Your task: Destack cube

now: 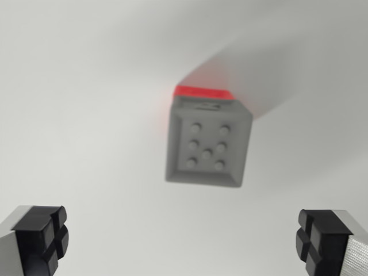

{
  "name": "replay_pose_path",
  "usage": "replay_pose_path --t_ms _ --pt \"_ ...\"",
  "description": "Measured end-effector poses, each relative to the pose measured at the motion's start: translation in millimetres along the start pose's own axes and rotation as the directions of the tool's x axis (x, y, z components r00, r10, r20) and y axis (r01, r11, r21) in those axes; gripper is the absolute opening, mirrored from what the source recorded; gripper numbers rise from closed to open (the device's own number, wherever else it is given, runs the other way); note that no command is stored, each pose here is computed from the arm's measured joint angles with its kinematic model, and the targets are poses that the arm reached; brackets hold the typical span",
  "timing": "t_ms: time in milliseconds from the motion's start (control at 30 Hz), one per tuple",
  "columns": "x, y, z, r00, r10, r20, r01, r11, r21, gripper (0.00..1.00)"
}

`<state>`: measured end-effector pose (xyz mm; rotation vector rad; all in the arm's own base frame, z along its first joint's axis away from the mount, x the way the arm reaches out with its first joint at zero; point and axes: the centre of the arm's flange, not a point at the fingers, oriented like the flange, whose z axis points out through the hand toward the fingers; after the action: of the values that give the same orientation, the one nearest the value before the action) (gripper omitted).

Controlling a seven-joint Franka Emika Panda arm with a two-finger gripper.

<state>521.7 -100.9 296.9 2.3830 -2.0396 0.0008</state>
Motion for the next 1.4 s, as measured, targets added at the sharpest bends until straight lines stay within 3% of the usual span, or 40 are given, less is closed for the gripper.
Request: replay_pose_path --t_ms 200,267,467,733,900,1400 --pt "9.0 7.9 21 0.9980 0.063 0.0025 -0.063 0.9980 -0.0014 1.00" --pt "9.3 7.7 28 0.9978 0.066 0.0021 -0.066 0.9978 -0.0003 1.00" --pt "8.4 7.3 55 0.9976 0.070 0.0025 -0.070 0.9976 -0.0037 1.00" --pt "8.0 7.2 84 0.9975 0.070 0.0012 -0.070 0.9975 -0.0020 1.00" --pt "7.5 7.9 102 0.9976 0.070 0.0016 -0.070 0.9976 -0.0038 1.00" --pt "7.4 8.2 128 0.9976 0.069 0.0018 -0.069 0.9976 -0.0029 1.00"
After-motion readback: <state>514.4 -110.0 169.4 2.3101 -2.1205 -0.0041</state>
